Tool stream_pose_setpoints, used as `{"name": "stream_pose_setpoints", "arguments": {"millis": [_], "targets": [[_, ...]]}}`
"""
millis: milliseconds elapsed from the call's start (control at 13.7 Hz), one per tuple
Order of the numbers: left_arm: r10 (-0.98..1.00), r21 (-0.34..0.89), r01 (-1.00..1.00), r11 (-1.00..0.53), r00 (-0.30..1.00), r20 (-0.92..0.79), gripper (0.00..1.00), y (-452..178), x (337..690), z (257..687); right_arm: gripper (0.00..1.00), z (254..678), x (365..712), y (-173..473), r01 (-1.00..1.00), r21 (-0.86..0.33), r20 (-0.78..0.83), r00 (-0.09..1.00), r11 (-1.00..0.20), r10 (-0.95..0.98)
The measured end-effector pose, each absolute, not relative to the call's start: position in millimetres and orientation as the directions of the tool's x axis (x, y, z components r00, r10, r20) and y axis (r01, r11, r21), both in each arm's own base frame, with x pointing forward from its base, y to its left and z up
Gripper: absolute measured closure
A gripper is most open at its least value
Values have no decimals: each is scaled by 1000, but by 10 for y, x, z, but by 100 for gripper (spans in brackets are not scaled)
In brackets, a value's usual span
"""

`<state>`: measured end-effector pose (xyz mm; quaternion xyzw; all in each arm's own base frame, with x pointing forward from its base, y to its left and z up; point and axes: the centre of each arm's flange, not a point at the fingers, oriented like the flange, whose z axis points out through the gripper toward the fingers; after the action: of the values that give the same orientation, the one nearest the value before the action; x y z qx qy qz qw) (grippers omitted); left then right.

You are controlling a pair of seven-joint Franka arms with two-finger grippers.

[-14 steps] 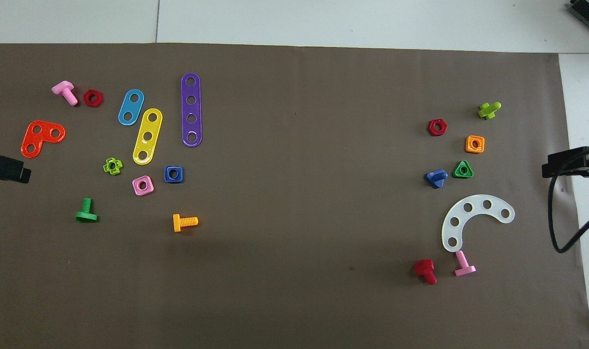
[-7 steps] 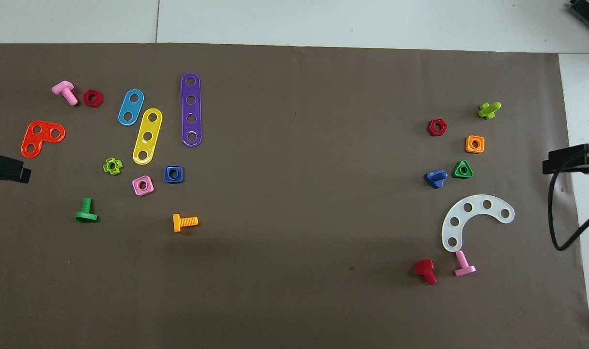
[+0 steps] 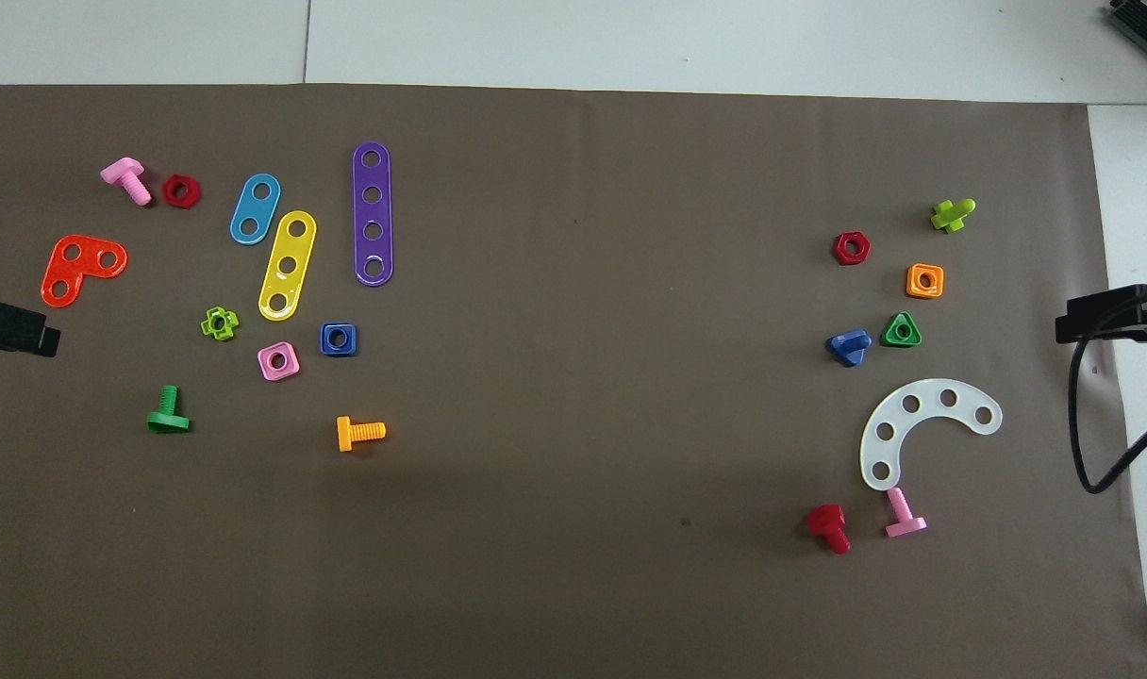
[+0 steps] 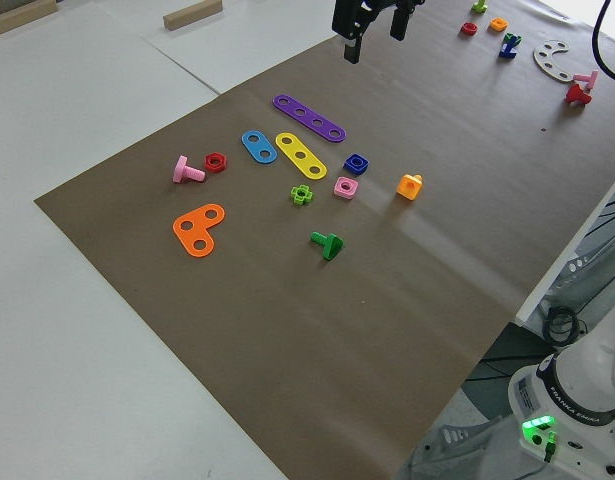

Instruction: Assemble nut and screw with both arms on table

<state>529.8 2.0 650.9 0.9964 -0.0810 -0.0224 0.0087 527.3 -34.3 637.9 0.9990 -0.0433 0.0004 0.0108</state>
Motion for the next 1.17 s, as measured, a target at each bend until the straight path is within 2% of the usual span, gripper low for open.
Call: {"name": "stream_pose_setpoints", "arguments": {"millis": [803, 1022, 1168], "targets": [[-162, 21, -161, -987, 986, -43, 0, 20, 5298, 6509, 0, 6256, 5336, -204, -38, 21, -3, 999, -999, -38], [-162, 21, -161, -987, 986, -43, 0, 20, 5298, 6509, 0, 5979, 5476, -42, -1, 21, 39, 999, -1000, 0], [-162, 21, -161, -987, 986, -43, 0, 20, 5298, 6509, 0, 5633, 5538, -46, 39, 23, 46, 998, -999, 40]]}}
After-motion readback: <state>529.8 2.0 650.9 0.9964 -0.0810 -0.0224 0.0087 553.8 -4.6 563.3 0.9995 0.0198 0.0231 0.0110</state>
